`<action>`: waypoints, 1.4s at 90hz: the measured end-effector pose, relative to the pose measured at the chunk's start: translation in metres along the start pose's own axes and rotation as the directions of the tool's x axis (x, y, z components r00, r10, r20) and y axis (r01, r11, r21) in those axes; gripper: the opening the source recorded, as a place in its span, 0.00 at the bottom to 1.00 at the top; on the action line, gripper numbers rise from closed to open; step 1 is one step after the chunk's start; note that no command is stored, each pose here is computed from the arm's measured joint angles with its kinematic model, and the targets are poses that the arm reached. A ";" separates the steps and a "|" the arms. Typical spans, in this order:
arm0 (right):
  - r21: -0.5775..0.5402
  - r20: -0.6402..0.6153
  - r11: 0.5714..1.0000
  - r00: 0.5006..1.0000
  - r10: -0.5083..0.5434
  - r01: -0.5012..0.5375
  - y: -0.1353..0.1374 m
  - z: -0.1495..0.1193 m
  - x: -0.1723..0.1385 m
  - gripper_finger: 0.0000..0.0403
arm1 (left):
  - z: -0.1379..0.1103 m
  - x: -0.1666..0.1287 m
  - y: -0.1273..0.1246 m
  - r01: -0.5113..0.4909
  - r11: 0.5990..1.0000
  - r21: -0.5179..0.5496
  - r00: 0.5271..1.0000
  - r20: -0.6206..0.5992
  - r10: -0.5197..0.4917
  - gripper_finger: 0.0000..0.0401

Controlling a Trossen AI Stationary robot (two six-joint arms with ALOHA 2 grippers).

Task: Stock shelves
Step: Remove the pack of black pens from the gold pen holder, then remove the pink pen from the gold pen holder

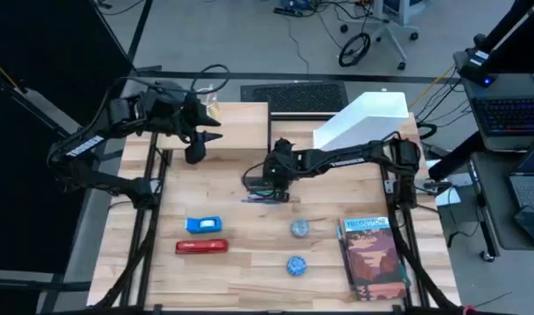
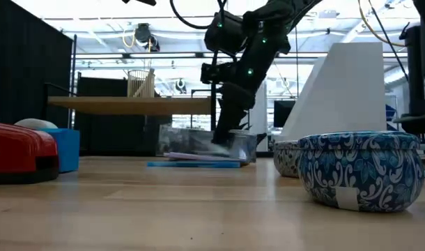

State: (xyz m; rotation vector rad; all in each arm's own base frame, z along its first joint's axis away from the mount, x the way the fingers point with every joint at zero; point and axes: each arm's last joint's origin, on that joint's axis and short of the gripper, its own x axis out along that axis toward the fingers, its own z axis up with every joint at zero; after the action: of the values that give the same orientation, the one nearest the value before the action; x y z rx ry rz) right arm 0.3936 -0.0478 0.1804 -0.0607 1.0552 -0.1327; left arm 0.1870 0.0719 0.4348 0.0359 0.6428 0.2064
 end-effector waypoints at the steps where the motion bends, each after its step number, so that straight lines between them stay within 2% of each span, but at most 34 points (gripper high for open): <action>1: 0.000 0.001 1.000 1.000 0.004 -0.004 0.000 0.000 0.000 0.36 | 0.000 0.000 0.000 0.000 1.000 0.000 1.000 0.000 0.000 0.36; 16: 0.010 0.050 1.000 0.999 0.002 -0.003 0.001 0.006 -0.026 0.57 | 0.001 0.000 0.000 -0.012 1.000 -0.004 1.000 0.004 0.012 0.36; 30: 0.025 0.145 1.000 0.989 -0.012 0.008 -0.006 0.012 -0.070 0.69 | 0.001 0.000 0.003 -0.085 0.996 -0.005 0.996 0.002 0.085 0.36; 51: 0.062 0.349 0.998 0.936 -0.047 0.026 -0.018 0.017 -0.140 0.73 | 0.008 -0.001 0.006 -0.127 0.992 -0.010 0.990 0.067 0.128 0.36; 64: 0.115 0.451 0.992 0.887 -0.094 0.046 -0.032 0.017 -0.169 0.73 | 0.012 -0.003 0.019 -0.189 0.981 -0.046 0.973 0.127 0.193 0.42; 78: 0.158 0.465 0.985 0.875 -0.133 0.066 -0.049 0.013 -0.179 0.73 | 0.013 -0.010 0.046 -0.318 0.940 -0.123 0.926 0.171 0.336 0.55; 95: 0.197 0.435 0.975 0.882 -0.181 0.103 -0.069 0.007 -0.178 0.73 | -0.001 -0.011 0.084 -0.441 0.867 -0.232 0.881 0.072 0.468 0.69; 105: 0.204 0.426 0.971 0.881 -0.204 0.126 -0.078 0.004 -0.178 0.73 | -0.009 0.002 0.107 -0.438 0.858 -0.269 0.889 0.012 0.458 0.71; 126: 0.206 0.391 0.966 0.892 -0.225 0.154 -0.088 -0.001 -0.177 0.73 | -0.028 0.036 0.147 -0.452 0.813 -0.367 0.890 -0.127 0.438 0.72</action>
State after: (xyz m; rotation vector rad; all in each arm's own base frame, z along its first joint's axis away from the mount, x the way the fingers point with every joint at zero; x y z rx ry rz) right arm 0.2996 -0.1109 0.3427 -0.0353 0.6084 -0.3724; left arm 0.1713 0.2220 0.4053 -0.2042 0.6128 0.7928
